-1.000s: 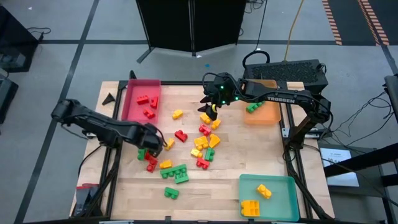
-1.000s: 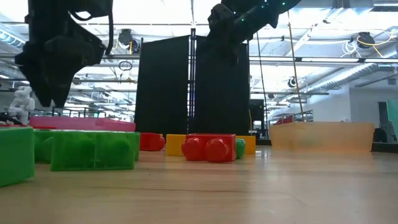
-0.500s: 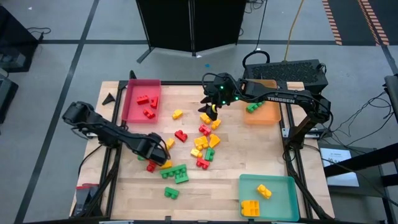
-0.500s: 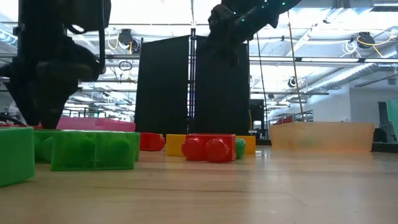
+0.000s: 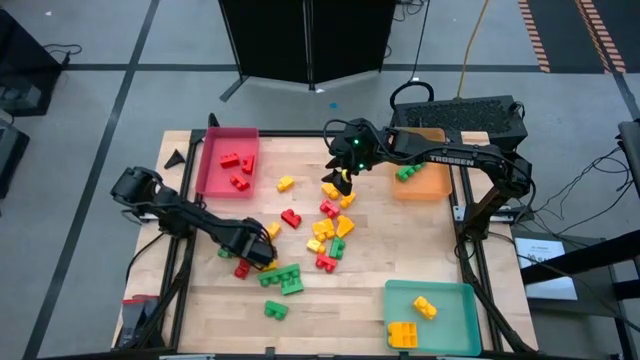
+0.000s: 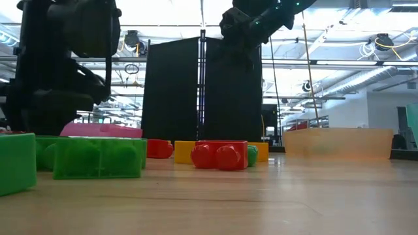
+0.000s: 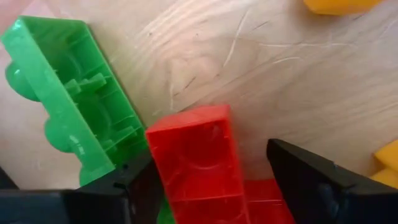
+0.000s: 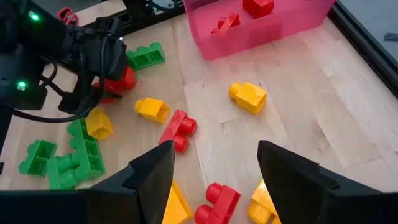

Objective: Sort blocks
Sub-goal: Put the red game piece into the red bin

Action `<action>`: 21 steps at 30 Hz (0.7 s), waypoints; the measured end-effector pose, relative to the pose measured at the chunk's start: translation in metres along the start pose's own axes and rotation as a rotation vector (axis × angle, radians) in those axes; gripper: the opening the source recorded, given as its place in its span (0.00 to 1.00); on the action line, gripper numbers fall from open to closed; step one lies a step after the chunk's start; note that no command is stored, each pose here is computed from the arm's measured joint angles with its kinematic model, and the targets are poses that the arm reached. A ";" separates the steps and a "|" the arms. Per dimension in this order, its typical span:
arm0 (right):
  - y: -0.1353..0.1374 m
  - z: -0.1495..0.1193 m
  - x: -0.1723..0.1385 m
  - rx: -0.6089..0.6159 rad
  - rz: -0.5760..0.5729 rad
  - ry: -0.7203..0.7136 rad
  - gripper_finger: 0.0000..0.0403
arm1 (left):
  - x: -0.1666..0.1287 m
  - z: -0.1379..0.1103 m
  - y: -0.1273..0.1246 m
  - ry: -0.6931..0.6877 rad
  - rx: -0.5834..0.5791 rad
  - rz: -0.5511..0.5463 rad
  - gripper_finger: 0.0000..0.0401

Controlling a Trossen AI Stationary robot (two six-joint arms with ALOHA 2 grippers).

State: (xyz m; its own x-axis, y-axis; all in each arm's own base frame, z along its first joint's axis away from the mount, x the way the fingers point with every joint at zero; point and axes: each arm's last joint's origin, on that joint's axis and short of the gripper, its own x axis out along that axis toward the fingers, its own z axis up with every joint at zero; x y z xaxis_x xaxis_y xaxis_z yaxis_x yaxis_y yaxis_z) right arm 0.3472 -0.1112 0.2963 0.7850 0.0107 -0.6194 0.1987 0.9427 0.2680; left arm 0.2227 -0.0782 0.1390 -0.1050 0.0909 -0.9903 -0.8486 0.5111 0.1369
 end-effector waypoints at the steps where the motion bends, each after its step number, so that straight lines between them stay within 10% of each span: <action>1: 0.000 0.000 0.000 -0.004 0.000 0.000 0.56 | 0.000 0.001 0.000 0.005 -0.004 -0.001 0.65; 9: 0.000 0.000 0.000 -0.010 -0.003 0.000 0.56 | 0.000 0.002 0.000 0.022 -0.010 -0.010 0.35; 21: 0.000 0.000 0.000 -0.010 -0.004 0.001 0.56 | -0.034 0.021 0.011 -0.102 -0.056 -0.044 0.35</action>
State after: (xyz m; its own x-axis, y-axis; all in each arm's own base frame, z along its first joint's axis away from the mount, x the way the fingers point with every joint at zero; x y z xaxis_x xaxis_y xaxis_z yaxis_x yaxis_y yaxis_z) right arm 0.3471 -0.1113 0.2961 0.7837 0.0071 -0.6211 0.1958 0.9461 0.2579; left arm 0.2284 -0.0576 0.1747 -0.0160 0.1575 -0.9874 -0.8790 0.4684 0.0890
